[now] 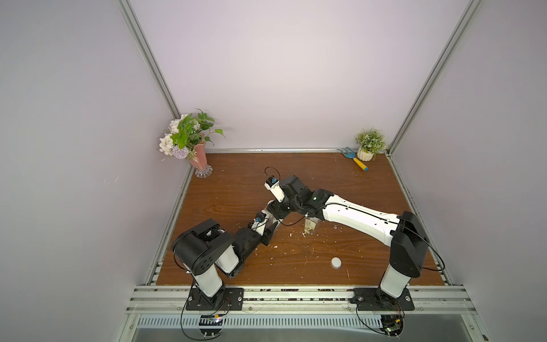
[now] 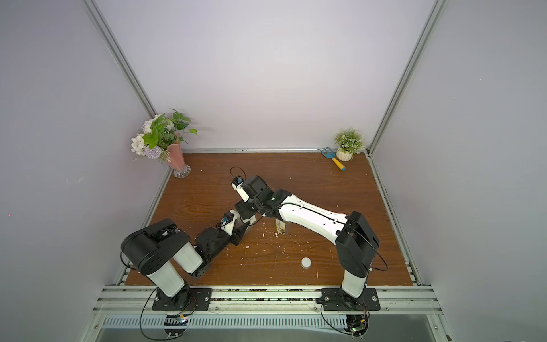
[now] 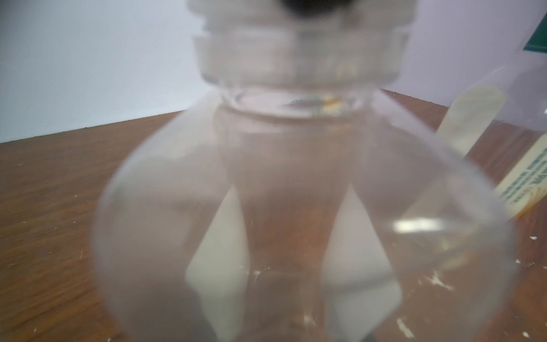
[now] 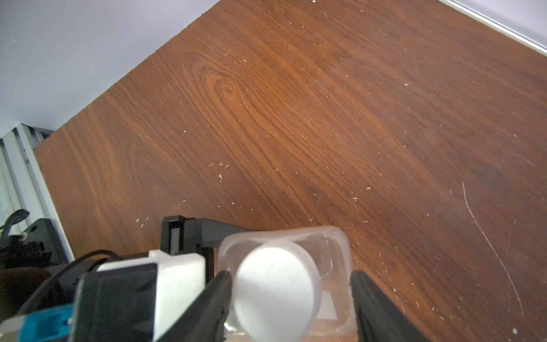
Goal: Screw on the bottle caps
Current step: Screw the bottle cap onto the plastic bottle.
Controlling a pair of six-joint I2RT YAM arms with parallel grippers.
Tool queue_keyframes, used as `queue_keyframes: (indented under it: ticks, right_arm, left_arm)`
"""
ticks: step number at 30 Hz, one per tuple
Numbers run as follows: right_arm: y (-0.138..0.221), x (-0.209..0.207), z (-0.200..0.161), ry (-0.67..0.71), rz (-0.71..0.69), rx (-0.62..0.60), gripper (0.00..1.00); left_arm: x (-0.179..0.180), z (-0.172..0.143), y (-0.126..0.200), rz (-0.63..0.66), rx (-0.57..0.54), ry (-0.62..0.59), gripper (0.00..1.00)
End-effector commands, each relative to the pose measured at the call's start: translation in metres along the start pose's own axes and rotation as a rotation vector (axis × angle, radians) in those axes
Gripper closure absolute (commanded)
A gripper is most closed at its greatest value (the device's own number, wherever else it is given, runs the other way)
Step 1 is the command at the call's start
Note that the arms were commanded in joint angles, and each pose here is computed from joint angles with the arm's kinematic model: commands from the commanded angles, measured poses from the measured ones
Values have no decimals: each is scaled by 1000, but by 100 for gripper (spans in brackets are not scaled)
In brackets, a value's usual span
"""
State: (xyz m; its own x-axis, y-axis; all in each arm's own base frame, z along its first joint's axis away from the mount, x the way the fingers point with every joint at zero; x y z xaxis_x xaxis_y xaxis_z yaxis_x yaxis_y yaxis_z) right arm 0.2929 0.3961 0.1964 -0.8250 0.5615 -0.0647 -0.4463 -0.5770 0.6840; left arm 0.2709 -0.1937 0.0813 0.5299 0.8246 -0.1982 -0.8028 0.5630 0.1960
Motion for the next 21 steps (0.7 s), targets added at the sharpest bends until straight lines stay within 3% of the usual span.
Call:
queue_keyframes:
  ticks: [1,14,21]
  right_arm:
    - [22,-4,20,71,9,-77,27]
    - [72,-15,27,159,149,-202,22]
    - [126,-13,30,182,359,-342,20]
  left_arm:
    - [-8,5,3,-36,-30,0,75]
    - [-22,18,7,-108,-35,22,75]
    - [-41,36,9,-203,-34,49,74]
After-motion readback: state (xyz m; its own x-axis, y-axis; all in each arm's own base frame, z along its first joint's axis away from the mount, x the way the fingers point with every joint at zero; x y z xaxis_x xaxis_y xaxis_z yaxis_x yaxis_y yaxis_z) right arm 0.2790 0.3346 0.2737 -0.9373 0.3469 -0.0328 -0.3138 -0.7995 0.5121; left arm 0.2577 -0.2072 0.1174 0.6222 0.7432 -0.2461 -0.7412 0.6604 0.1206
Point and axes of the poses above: each gripper's point midway between its finger pads, its own y axis back along the fingers, its own x axis along the line the jaws close on, z = x × y, the point moved 1 cm from there along y, back along the fingers, and after that the axes turned 10 degrees about y, right-handed, at the moved point
